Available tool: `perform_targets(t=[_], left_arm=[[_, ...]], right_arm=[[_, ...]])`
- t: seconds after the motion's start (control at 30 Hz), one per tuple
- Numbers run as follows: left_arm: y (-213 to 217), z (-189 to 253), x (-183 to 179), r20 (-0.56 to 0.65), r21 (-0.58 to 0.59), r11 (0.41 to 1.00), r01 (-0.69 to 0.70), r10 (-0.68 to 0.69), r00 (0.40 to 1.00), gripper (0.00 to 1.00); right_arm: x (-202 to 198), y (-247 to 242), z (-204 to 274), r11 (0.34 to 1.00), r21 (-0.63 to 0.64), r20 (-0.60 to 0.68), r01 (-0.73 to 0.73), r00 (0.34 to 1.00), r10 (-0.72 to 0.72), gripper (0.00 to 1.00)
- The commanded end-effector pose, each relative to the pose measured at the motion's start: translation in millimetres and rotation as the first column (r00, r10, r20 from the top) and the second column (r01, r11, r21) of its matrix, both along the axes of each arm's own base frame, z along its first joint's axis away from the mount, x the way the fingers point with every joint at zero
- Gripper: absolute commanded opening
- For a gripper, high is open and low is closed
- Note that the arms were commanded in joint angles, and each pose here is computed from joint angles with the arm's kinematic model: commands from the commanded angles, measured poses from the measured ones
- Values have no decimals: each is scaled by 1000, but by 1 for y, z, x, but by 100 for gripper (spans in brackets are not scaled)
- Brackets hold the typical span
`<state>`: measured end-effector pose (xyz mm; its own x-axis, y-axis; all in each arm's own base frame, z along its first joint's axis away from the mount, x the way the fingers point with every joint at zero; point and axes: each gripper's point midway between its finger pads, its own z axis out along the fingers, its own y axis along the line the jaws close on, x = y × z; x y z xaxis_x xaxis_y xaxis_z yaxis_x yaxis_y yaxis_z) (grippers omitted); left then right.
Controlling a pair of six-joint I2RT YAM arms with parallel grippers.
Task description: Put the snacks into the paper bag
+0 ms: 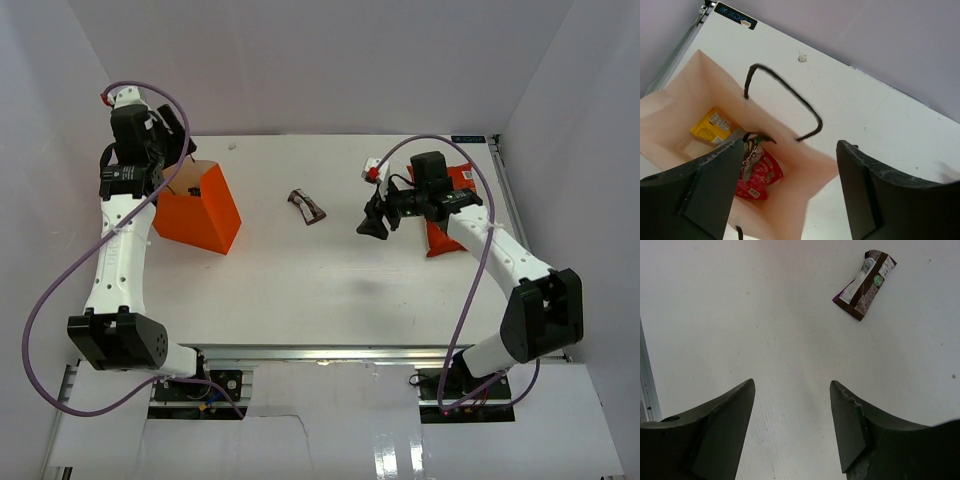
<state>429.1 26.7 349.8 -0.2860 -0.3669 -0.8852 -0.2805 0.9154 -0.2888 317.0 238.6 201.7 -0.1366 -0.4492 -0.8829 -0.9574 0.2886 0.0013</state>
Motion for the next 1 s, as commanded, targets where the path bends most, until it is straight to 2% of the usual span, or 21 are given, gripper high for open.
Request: perform_targets(t=[0.0,0.03,0.07,0.1,0.13,0.17,0.2,0.23,0.27,0.3,0.37,0.6,0.8,0.87,0.9,0.97], left_arm=[[-3,29,-14,80,-16,1000,6,-5,997,86],[-11,38,-18,106,-39,998,47,-43,993,93],[-18,44,-20,125,-48,995,84,-78,989,95],[-28,56,-25,157,-57,989,134,-124,980,97],[-49,65,-29,190,-78,964,254,-235,953,98],[-60,71,-34,210,-88,946,311,-288,934,98],[-70,75,-39,226,-103,925,366,-336,914,98],[-80,75,-48,238,-122,903,411,-375,896,98],[-97,78,-59,262,-163,856,491,-442,858,98],[-105,76,-66,270,-187,828,529,-474,838,98],[-121,63,-90,277,-248,770,588,-526,804,98],[-132,17,-162,277,-351,730,587,-517,810,98],[-137,-25,-179,240,-462,699,546,-494,836,98],[-138,-27,-180,246,-477,688,547,-493,835,98],[-139,-31,-178,242,-485,684,545,-493,835,98],[-142,-36,-178,235,-521,660,541,-499,834,98]], right_arm=[[19,26,27,999,40,49,7,999,-9,67],[34,31,21,997,20,18,72,997,-72,68],[39,45,19,994,11,4,106,994,-106,71],[54,51,-2,982,-31,-56,189,980,-190,72],[69,62,13,972,-13,-41,236,971,-236,73],[75,76,9,957,-28,-60,289,955,-290,73],[95,79,-22,920,-102,-84,379,918,-387,74],[98,86,-31,906,-131,-136,404,898,-420,75],[112,101,-13,902,-98,-125,420,894,-430,75],[124,107,-47,888,-154,-162,434,875,-455,75],[145,123,-65,876,-166,-189,452,857,-479,75],[180,138,-110,861,-184,-120,475,858,-499,73],[177,137,-152,849,-247,-138,466,851,-507,69],[172,135,-161,850,-263,-149,456,852,-502,59],[168,135,-165,853,-270,-156,447,854,-497,49],[165,133,-163,855,-270,-157,442,856,-492,40]])
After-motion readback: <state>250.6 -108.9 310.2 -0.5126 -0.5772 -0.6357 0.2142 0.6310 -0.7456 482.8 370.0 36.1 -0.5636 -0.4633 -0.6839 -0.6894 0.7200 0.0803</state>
